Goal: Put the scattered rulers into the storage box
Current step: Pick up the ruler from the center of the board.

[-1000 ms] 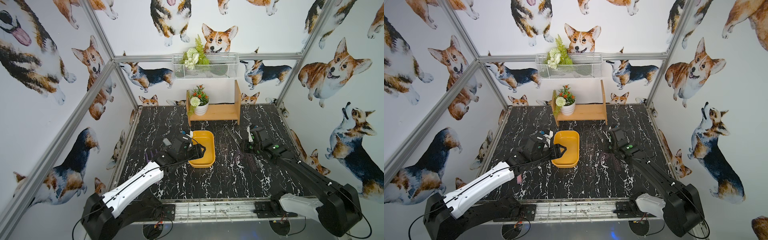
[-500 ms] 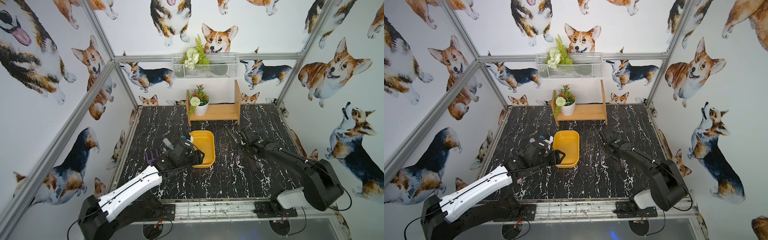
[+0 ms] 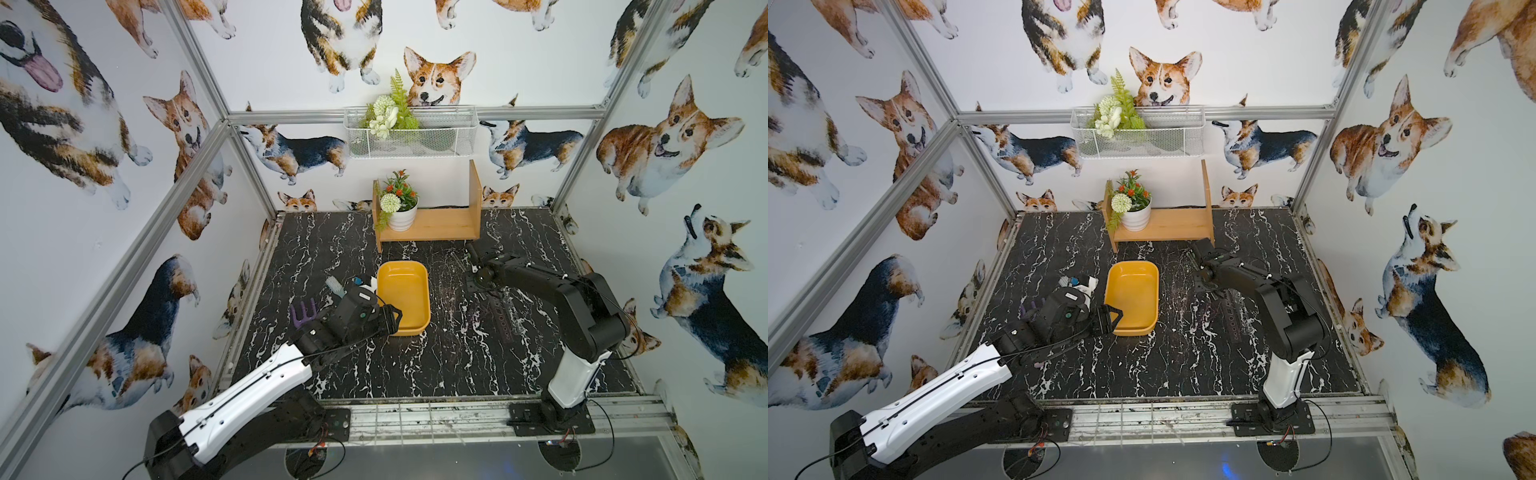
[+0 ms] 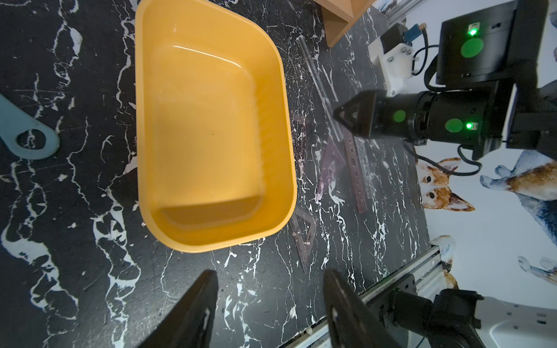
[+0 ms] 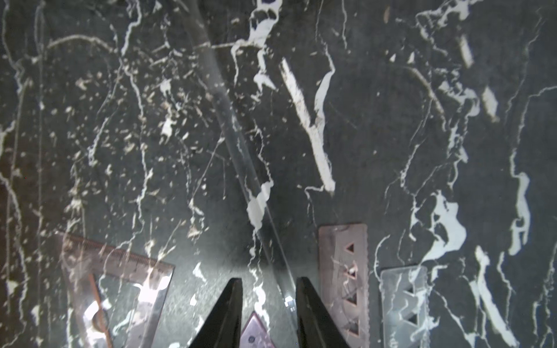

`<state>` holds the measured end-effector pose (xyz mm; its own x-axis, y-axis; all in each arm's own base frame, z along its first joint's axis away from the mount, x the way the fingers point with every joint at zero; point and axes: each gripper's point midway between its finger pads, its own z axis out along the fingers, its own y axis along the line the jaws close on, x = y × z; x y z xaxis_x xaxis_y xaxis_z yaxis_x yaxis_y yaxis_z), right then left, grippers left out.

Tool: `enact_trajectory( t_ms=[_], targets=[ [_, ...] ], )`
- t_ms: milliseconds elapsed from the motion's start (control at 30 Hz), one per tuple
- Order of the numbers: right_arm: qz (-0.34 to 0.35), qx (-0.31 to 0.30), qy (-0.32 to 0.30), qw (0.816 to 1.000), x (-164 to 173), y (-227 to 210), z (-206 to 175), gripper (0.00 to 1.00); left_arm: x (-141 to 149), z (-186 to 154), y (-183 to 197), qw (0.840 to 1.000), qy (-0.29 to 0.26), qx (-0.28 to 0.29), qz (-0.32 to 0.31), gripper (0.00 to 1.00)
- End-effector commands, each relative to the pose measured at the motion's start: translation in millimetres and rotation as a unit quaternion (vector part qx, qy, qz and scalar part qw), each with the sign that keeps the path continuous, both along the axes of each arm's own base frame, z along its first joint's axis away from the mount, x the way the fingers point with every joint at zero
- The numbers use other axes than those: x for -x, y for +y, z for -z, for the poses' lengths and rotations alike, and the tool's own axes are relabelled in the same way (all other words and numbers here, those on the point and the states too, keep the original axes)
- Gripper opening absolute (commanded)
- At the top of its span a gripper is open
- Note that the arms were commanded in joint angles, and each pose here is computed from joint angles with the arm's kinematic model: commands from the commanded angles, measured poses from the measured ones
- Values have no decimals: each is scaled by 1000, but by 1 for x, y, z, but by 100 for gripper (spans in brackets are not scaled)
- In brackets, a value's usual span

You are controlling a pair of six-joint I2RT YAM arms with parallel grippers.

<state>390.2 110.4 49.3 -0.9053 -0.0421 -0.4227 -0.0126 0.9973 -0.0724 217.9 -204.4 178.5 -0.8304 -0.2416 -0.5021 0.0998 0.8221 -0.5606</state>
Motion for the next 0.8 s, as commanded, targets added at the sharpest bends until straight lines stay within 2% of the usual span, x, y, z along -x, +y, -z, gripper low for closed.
enact_trajectory(
  t_ms=[0,600,767],
  targets=[
    [-13,1,-4,1000,-10,0,0,35,0,2,3,1000,2,-6,-6,62],
    [-26,-7,16,1000,-20,7,20,28,-2,-1,2,1000,3,3,-15,62],
    [-32,-12,25,999,-17,10,25,22,-2,-3,3,1000,2,6,-18,62]
  ],
)
